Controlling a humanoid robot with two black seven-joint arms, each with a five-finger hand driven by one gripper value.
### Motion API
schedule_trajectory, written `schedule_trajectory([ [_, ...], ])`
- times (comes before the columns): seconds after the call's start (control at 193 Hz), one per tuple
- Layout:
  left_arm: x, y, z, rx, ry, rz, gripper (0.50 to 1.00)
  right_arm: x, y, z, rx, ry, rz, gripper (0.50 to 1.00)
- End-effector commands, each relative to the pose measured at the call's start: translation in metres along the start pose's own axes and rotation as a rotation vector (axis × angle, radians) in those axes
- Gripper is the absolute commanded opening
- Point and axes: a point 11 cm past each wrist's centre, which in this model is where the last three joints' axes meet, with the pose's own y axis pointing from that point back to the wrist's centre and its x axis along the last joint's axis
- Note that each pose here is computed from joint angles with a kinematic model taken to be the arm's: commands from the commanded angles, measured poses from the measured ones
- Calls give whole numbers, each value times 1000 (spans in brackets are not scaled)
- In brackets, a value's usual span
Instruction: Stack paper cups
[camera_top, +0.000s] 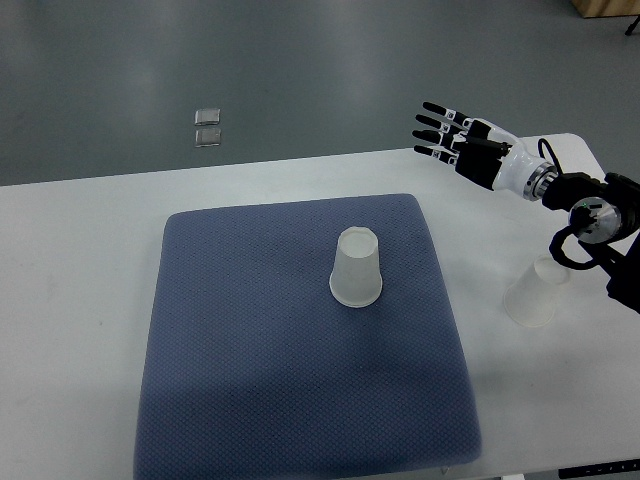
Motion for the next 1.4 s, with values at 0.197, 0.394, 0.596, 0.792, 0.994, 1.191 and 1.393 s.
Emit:
schedule_trajectory([
  [0.197, -3, 0, 4, -8, -2, -8, 1000, -4, -1, 11, -2, -20, -3, 926],
  [0.394, -3, 0, 3, -4, -3, -8, 1000, -1, 1, -7, 112, -43, 1, 924],
  [0.596, -1, 0, 3, -6, -1, -4, 1000, 9, 11, -23, 125, -17, 7, 924],
  [0.792, -2, 0, 3, -4, -2, -5, 1000, 30, 30, -46, 155, 19, 47, 926],
  [0.994, -1, 0, 3, -4, -1, -4, 1000, 44, 49, -79, 161, 102, 41, 926],
  [1.191, -2, 0, 3, -4, -2, -5, 1000, 56, 68, -110, 91, 325, 78, 924],
  [1.393, -1, 0, 3, -6, -1, -4, 1000, 61, 81, -116, -110, 689, 78, 924],
])
